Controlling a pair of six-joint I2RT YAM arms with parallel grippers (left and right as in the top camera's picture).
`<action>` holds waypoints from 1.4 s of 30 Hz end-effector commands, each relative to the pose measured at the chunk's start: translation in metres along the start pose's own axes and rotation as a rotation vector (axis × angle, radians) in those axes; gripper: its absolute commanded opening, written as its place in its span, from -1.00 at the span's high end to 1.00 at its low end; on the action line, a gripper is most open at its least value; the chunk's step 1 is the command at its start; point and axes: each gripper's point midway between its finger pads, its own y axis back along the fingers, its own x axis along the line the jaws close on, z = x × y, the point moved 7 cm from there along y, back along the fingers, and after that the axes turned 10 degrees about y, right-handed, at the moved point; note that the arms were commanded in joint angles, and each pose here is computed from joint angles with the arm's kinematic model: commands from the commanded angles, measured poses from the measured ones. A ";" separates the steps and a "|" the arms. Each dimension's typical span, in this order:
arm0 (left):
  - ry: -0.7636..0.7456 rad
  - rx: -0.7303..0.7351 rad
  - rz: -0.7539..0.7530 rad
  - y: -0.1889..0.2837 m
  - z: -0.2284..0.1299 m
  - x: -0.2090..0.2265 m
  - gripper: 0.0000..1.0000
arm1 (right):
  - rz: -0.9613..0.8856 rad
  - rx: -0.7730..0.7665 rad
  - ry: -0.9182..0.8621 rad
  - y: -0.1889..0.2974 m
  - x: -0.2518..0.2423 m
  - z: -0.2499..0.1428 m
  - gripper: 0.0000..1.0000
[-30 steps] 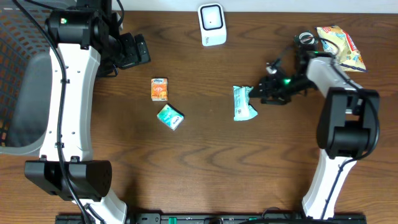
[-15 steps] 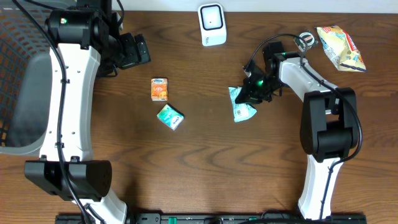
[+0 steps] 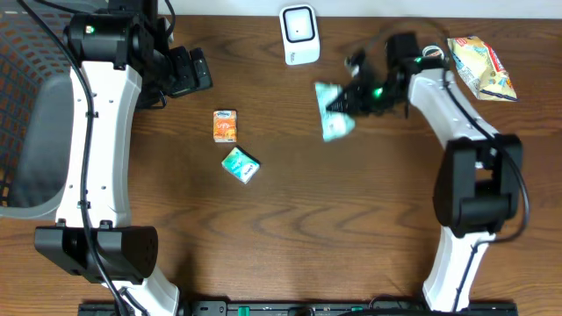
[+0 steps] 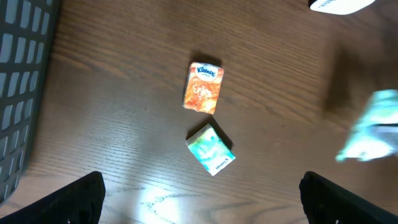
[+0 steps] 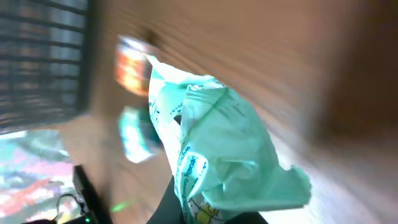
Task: Scan the item barcode
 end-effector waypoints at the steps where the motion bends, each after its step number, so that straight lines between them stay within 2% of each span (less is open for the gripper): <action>1: 0.000 -0.003 0.015 -0.001 0.002 0.003 -0.96 | 0.195 -0.182 0.237 0.046 0.066 0.038 0.98; 5: 0.000 -0.003 0.015 -0.001 0.002 0.003 -0.96 | 0.276 -0.208 0.233 0.051 0.080 0.043 0.98; 13: 0.000 -0.003 0.016 -0.001 0.002 0.003 -0.96 | 0.254 -0.201 0.201 0.049 0.078 0.043 0.98; 18: 0.000 -0.003 0.016 -0.001 0.002 0.003 -0.96 | -0.022 -0.167 0.046 0.037 0.055 0.043 0.98; 23: 0.000 -0.003 0.016 -0.001 0.002 0.003 -0.96 | -0.593 -0.141 0.079 0.020 0.033 0.046 0.97; 25: 0.000 -0.003 0.015 -0.001 0.002 0.003 -0.96 | -0.861 -0.165 0.170 0.019 0.034 0.055 0.97; 26: 0.000 -0.003 0.016 -0.001 0.002 0.003 -0.96 | -0.939 -0.179 0.219 0.019 0.038 0.060 0.98; 27: 0.000 -0.003 0.015 -0.001 0.002 0.003 -0.96 | -1.091 -0.218 0.346 0.019 0.049 0.073 0.97; 29: 0.000 -0.003 0.016 -0.001 0.002 0.003 -0.96 | -1.258 -0.298 0.595 0.011 0.077 0.102 0.97; 34: 0.000 -0.003 0.016 -0.001 0.002 0.003 -0.96 | -1.279 -0.428 1.004 -0.023 0.100 0.142 0.97; 38: 0.000 -0.003 0.015 -0.001 0.002 0.003 -0.96 | -1.361 -0.546 1.123 -0.041 0.083 0.159 0.98; 42: 0.000 -0.003 0.016 -0.001 0.002 0.003 -0.96 | -1.375 -0.663 1.153 -0.057 0.065 0.163 0.98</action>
